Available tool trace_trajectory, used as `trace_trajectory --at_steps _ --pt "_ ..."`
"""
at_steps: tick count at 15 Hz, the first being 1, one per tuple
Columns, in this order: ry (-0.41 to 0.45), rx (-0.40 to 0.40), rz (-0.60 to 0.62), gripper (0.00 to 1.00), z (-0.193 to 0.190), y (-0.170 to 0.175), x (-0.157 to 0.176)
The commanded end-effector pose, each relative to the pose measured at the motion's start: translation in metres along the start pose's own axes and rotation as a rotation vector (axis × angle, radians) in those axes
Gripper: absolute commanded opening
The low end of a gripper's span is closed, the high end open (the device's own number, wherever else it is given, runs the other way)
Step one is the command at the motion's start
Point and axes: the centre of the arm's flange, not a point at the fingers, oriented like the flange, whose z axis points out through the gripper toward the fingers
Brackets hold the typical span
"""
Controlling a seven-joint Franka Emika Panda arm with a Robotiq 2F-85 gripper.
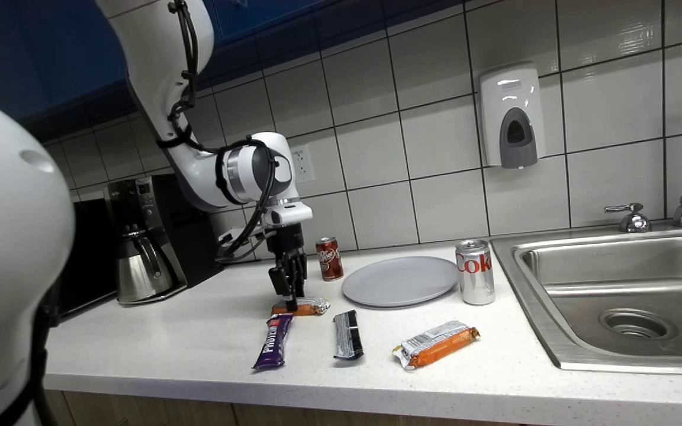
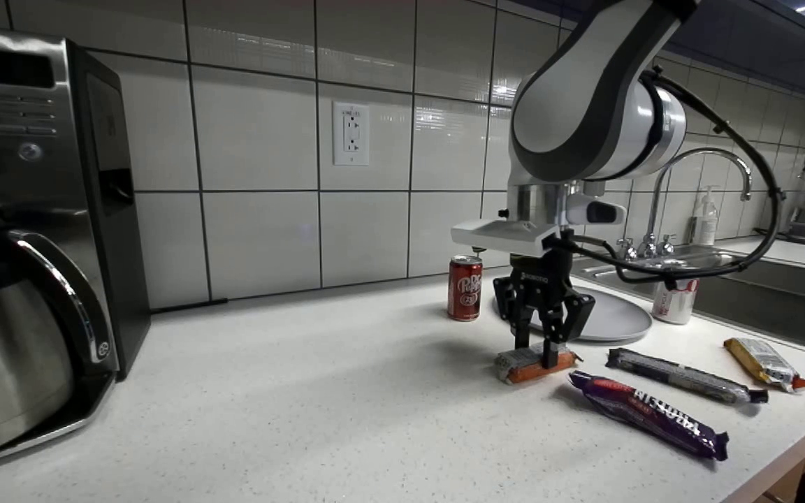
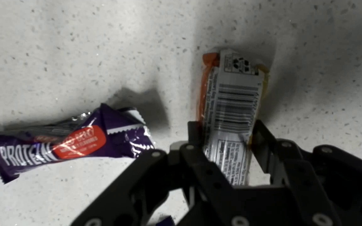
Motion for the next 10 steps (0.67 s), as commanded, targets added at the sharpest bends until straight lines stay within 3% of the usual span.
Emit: trace_trajectory --at_steps 1,10 --pt "0.002 0.021 0.028 0.18 -0.006 0.002 0.001" --pt "0.014 0.068 0.016 0.18 -0.049 -0.001 0.003"
